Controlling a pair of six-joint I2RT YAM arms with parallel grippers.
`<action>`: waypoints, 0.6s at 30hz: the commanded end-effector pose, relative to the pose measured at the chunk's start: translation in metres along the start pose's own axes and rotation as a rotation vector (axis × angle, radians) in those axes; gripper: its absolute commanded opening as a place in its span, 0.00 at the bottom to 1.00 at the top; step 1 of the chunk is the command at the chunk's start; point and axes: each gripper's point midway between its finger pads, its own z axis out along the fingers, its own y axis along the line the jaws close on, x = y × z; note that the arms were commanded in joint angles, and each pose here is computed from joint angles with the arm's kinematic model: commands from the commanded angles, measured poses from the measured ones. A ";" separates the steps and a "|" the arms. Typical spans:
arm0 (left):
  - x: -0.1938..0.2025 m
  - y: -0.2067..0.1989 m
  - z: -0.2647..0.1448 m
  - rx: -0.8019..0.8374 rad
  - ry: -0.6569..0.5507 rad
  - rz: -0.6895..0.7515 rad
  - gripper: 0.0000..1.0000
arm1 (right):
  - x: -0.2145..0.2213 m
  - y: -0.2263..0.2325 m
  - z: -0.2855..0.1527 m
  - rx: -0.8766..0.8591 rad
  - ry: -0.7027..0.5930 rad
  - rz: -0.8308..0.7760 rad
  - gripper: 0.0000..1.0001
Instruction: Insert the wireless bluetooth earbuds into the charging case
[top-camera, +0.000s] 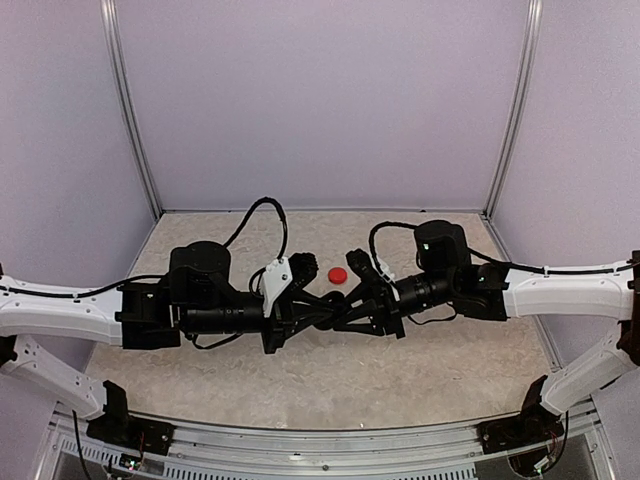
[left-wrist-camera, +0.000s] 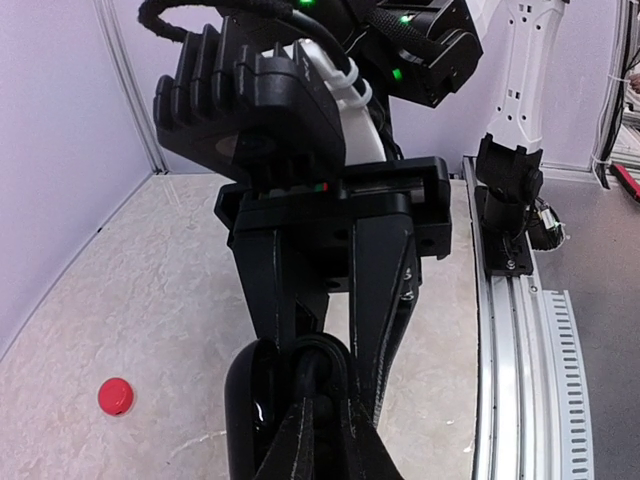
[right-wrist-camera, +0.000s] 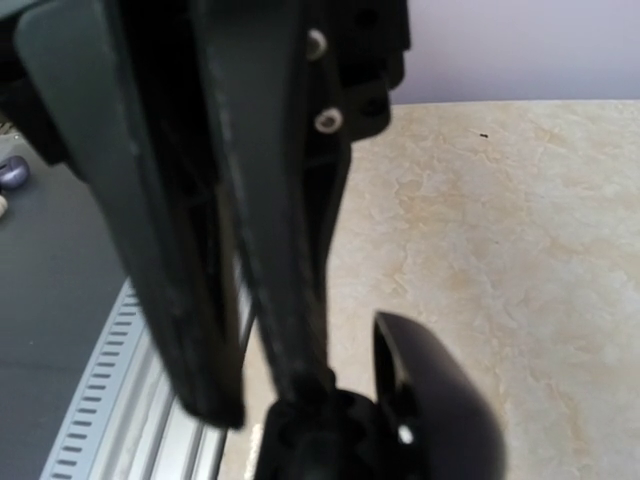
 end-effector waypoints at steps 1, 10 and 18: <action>-0.008 0.007 0.005 -0.025 0.004 -0.001 0.12 | -0.007 0.002 0.003 -0.005 0.000 -0.026 0.00; 0.003 0.003 0.012 0.005 0.047 -0.008 0.08 | -0.009 0.002 0.002 0.004 -0.001 -0.036 0.00; 0.017 -0.011 0.019 0.075 0.106 0.010 0.05 | -0.015 0.004 -0.002 0.014 -0.019 -0.047 0.00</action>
